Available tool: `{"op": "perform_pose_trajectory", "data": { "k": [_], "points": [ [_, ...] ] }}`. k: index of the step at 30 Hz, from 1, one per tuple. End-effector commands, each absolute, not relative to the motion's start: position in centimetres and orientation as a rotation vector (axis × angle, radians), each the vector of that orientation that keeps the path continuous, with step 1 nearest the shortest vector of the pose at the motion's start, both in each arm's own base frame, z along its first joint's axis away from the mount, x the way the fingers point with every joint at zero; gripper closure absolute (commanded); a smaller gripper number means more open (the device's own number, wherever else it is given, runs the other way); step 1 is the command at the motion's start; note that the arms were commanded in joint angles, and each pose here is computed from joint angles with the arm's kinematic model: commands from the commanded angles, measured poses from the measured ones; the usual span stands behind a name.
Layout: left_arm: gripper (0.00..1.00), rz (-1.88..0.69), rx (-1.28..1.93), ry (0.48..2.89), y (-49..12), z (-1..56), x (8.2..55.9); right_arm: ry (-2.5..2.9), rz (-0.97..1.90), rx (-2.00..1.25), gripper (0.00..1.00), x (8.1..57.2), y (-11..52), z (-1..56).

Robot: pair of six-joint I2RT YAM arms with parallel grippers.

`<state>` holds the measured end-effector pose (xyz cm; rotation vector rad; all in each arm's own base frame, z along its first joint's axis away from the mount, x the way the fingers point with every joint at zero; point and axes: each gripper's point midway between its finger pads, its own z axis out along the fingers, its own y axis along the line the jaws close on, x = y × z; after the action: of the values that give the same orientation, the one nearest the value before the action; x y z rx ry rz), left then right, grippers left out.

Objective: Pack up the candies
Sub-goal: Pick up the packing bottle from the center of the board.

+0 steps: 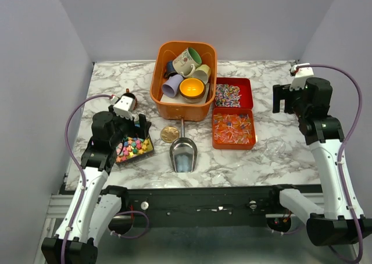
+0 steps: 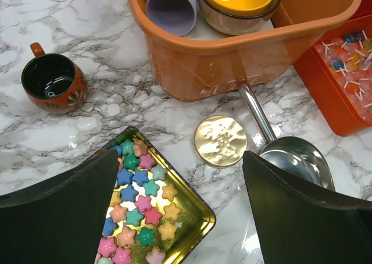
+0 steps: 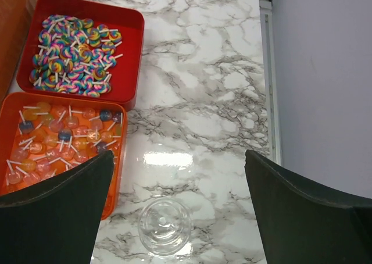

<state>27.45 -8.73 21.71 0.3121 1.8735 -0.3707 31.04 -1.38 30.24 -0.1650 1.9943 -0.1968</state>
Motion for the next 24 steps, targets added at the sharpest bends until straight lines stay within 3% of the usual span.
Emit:
{"op": "perform_pose_trajectory", "data": {
  "k": [1,4,9,14,19,24],
  "points": [
    [0.01,-0.409,0.331,1.871,-9.4,21.3,27.5,2.047,-0.224,-0.28,0.0,30.8,-1.3,28.8],
    [0.01,-0.416,0.331,1.876,-9.5,21.3,27.8,2.16,-0.137,-0.598,0.0,28.8,0.7,25.1],
    [0.01,-0.405,0.32,1.872,-9.4,21.4,28.5,2.331,-0.077,-0.806,0.0,25.3,0.7,19.1],
    [0.01,-0.409,0.317,1.884,-9.4,20.9,28.7,2.533,-0.071,-0.817,0.03,22.1,-1.7,13.7],
    [0.01,-0.402,0.305,1.877,-9.3,20.6,28.8,2.717,0.009,-0.798,0.12,18.8,-2.4,9.0],
    [0.01,-0.408,0.296,1.879,-9.3,20.4,28.8,2.656,0.025,-0.841,0.16,20.0,-2.1,8.8]
  ]
}}
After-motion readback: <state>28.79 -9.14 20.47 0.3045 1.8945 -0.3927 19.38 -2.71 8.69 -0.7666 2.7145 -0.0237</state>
